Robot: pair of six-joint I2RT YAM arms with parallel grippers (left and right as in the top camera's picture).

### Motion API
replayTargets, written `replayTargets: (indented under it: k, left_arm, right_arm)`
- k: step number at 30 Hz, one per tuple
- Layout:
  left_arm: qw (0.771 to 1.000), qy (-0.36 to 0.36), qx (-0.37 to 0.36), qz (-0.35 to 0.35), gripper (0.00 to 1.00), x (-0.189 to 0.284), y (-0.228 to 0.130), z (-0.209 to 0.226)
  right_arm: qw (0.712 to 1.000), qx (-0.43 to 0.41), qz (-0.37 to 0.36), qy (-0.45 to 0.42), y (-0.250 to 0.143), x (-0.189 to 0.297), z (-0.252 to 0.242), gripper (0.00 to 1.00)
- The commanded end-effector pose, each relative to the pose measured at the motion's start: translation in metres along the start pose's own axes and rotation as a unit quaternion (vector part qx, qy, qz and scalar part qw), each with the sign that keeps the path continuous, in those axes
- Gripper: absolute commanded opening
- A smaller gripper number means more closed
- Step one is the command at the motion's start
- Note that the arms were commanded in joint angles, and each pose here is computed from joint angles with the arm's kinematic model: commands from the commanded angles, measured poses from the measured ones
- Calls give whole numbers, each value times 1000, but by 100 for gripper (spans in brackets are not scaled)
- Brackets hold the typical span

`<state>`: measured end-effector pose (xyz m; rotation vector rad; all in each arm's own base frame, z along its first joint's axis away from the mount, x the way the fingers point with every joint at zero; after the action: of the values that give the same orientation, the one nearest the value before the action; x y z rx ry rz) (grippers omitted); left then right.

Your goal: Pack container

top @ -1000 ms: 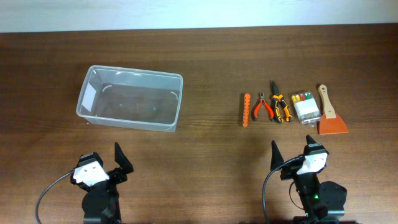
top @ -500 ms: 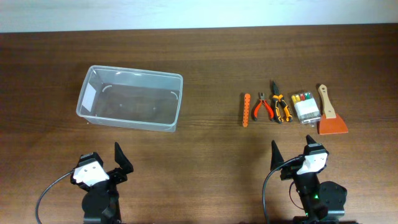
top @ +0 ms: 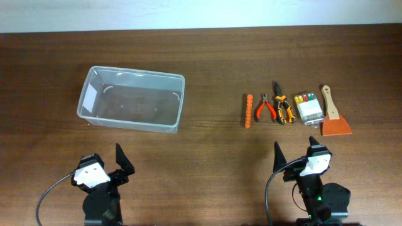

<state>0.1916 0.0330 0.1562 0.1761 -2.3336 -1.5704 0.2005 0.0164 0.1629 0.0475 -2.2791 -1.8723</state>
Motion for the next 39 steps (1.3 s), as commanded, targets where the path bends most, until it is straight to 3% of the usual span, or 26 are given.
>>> replayTargets:
  k: [1,23,29,39]
  left_arm:
    - [1000,0,-5,0,99,0,-1,0]
    - [1000,0,-5,0,99,0,-1,0]
    - [1000,0,-5,0,99,0,-1,0]
    - [1000,0,-5,0,99,0,-1,0]
  right_arm:
    - [1000,-1,1,-6,-3,0,-2,98]
    - [1000,2,-2,12,-1,-1,6,98]
    - [997,-35,-6,68,0,0,20,98]
    - [992,-106,-9,63,17,-6,15,98]
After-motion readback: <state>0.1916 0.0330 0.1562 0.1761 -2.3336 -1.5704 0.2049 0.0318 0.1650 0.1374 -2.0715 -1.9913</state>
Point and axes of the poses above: each gripper's point midway between its finger pads, its own x axis back along the fingers, its own z axis along the line the jaws close on, y = z × x, the point moved 4 cm from there along x, back along the fingers, and after that the axes turned 12 degrees about x, right-handed, at the moved point
